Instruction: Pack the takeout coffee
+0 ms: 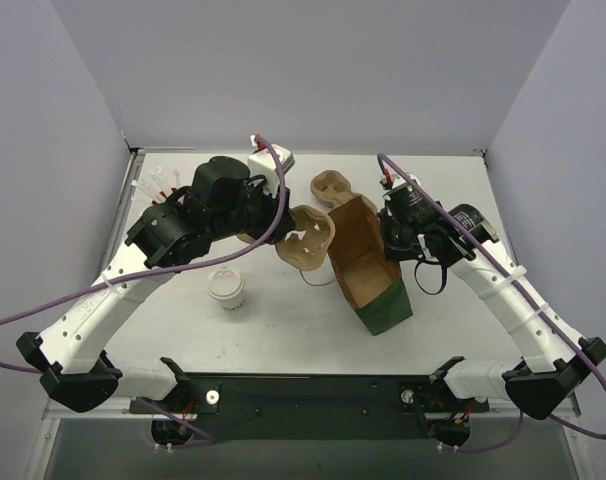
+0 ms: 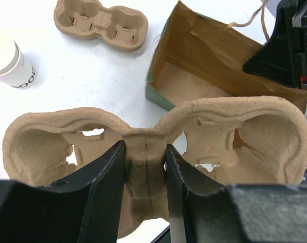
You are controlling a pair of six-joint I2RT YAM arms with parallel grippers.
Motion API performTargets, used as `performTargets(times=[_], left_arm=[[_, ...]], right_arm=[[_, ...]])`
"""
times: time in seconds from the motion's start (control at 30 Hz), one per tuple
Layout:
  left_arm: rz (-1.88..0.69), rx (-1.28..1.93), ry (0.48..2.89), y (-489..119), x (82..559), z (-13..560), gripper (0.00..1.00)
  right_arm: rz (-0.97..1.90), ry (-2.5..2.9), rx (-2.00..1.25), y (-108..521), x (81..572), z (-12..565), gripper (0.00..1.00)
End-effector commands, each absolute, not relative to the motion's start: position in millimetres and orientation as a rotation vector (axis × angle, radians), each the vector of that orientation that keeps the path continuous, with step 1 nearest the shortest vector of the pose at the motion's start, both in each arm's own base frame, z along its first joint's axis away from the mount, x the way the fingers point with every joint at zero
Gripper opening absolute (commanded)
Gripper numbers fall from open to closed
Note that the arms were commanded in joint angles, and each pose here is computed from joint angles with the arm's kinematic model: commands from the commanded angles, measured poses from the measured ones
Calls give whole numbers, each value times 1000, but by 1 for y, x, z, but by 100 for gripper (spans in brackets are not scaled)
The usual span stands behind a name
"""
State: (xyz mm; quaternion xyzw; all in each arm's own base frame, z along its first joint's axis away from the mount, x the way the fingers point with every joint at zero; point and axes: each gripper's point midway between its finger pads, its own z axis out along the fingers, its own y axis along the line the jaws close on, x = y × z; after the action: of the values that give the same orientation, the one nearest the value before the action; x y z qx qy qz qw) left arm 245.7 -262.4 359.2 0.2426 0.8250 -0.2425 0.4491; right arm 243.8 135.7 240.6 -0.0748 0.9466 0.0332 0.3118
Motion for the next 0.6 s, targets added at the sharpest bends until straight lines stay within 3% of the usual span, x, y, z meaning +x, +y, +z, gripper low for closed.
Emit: performTargets(times=[0.0,0.1,0.13,0.23,0.57], left_arm=[[-638,669,1975,-266,241,380,32],[-647,705,1980,-272,240,379,32],[-656,717,1976,-274,239,380,32],[-663,748,1972,-280,239,383,32],[-619,871,1924,-306,247,393,32]], right_arm=[[143,2481,-284,146,243,242,8],[163,2482,-291,149,242,240,15],[159,2481,-288,149,243,240,26],[178,2459,-264,150,248,247,38],[222,2377,-196,147,258,287,41]])
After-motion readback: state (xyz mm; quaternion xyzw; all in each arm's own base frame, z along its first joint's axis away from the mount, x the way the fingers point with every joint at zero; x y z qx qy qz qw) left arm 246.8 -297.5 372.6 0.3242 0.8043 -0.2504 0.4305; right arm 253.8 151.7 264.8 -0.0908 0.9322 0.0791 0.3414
